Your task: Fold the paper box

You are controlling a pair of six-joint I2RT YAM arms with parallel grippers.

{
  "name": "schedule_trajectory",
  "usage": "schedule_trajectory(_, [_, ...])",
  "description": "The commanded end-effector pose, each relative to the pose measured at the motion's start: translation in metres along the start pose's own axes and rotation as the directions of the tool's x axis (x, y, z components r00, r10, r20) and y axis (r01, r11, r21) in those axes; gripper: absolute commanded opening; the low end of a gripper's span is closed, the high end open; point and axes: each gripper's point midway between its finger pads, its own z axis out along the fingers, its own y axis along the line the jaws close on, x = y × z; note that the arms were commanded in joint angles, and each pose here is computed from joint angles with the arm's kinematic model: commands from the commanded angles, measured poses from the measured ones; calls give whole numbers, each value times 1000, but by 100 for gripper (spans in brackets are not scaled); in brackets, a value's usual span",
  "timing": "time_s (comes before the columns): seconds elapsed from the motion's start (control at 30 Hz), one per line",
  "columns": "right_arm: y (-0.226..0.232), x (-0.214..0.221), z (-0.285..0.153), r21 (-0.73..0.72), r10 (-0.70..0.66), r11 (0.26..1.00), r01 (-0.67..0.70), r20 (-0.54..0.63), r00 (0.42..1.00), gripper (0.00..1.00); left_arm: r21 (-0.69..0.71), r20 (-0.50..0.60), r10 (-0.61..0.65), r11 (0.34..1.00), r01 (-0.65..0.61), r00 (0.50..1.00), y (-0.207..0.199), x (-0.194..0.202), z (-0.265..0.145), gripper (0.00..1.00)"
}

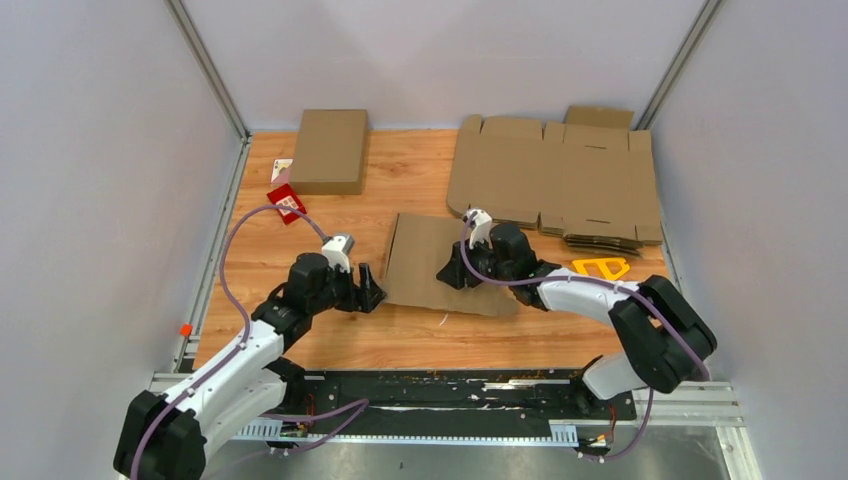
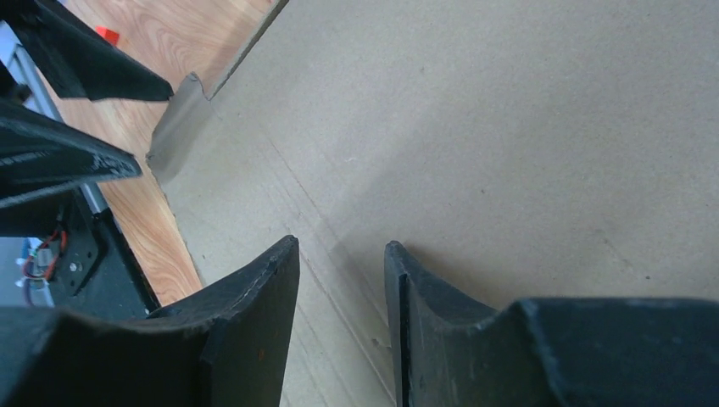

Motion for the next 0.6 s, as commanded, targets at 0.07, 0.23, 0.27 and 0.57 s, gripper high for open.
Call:
schedule_trajectory(0.07, [-12,8,13,-33,139,989,-142,-80,987,39,34,-19,16,999,-16,1000,-7,-3,6,84])
schedule_trajectory(0.23, [-16,9,11,-29,157,987,-159,-82,984,39,30,-16,25,999,-25,1000,-7,-6,6,83])
schedule_trajectory(0.27, [-16,8,11,-29,153,987,-155,-79,985,39,7,-17,32,999,-31,999,-4,-9,5,82])
schedule_trajectory(0.57, [-17,7,8,-23,139,990,-141,-70,988,40,-88,134,67,995,-55,989,0,-56,-8,84])
